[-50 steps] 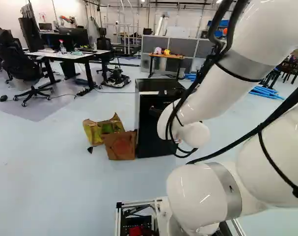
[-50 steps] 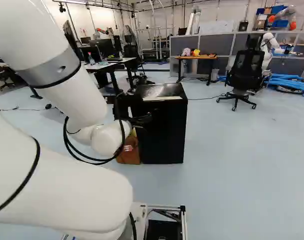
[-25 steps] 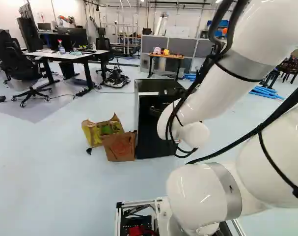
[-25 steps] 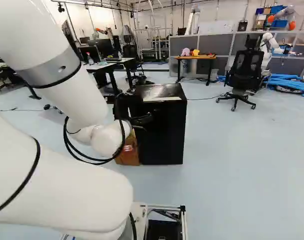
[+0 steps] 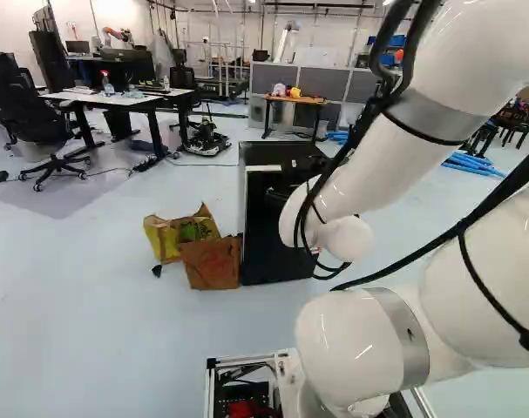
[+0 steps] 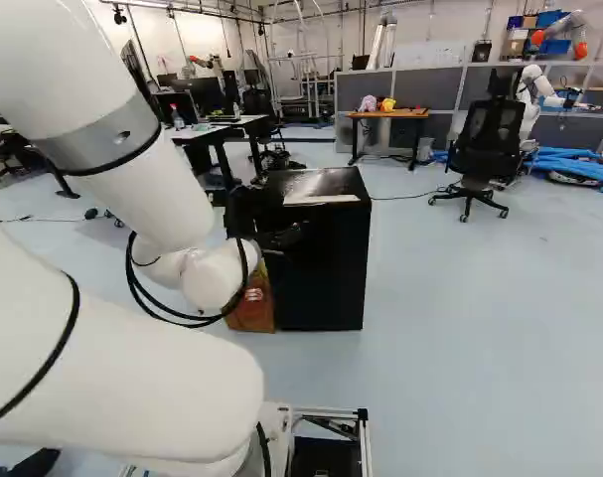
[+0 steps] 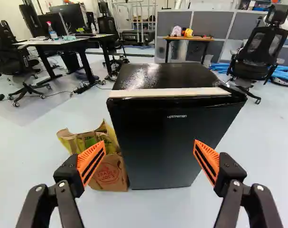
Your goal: Grab a drink from the fridge
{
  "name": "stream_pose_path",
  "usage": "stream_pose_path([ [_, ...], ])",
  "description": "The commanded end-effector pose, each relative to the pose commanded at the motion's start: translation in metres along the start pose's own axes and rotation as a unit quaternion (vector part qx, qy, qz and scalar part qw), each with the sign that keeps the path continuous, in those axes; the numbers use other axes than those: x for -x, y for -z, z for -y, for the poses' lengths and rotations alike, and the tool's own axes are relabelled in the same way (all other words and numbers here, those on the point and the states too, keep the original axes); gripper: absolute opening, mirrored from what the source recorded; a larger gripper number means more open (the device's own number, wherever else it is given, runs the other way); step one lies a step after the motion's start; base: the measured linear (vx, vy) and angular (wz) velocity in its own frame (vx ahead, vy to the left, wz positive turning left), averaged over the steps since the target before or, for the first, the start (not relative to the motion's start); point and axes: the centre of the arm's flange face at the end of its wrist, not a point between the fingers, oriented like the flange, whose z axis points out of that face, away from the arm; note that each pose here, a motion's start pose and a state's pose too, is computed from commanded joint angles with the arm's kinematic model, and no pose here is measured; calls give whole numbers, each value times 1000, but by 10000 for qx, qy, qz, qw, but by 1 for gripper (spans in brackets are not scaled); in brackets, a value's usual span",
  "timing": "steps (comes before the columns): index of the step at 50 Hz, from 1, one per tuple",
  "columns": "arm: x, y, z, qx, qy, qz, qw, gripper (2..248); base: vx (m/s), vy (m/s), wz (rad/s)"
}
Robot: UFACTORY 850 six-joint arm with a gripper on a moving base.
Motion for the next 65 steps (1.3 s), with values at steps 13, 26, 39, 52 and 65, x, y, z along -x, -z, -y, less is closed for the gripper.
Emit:
stream_pose_path([
  [13,0,0,0,0,0,0,10000,247,21,0,-1],
  [26,0,-1,2,7,-28,2,10000,247,0,0,0],
  [39,0,-1,9,74,-195,7,9998,247,0,0,0],
  [52,0,0,18,146,-384,21,9992,247,0,0,0],
  [65,1,0,28,224,-578,45,9981,247,0,0,0],
])
